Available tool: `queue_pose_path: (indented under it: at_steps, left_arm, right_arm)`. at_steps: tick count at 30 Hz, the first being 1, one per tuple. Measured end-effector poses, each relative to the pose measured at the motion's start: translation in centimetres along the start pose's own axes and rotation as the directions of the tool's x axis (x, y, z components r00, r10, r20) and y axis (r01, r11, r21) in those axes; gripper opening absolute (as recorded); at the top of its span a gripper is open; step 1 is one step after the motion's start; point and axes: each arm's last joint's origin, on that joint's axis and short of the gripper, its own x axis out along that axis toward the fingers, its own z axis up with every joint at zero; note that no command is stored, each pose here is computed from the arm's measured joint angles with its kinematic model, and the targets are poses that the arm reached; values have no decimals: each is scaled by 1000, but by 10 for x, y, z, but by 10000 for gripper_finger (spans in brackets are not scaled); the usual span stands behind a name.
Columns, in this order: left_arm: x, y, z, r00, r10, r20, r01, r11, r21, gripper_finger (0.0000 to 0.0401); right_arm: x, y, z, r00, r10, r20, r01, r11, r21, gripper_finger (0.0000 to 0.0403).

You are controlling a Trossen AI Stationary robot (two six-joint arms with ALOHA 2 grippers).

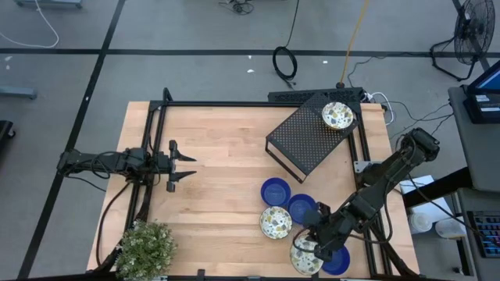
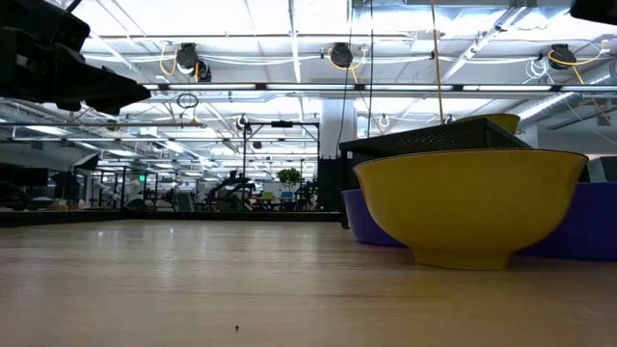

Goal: Pick & Place Mini bowls
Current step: Stack the bottom patterned yellow bowl on the patterned yellow bowl on the shelf

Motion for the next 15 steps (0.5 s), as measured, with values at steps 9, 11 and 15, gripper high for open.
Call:
queue_pose_path:
  at_steps: [9,11,15]
  left_arm:
    - [0,0,0,1000,0,0,0,1000,0,198]
    - [0,0,0,1000,0,0,0,1000,0,198]
    - [0,0,0,1000,0,0,0,1000,0,198]
  right_arm:
    - [0,-1,3,995,-47,93,72,955,-289,3]
    - [0,0,5,989,-59,134,104,929,-355,3]
    - [-1,2,9,973,-70,221,167,875,-455,3]
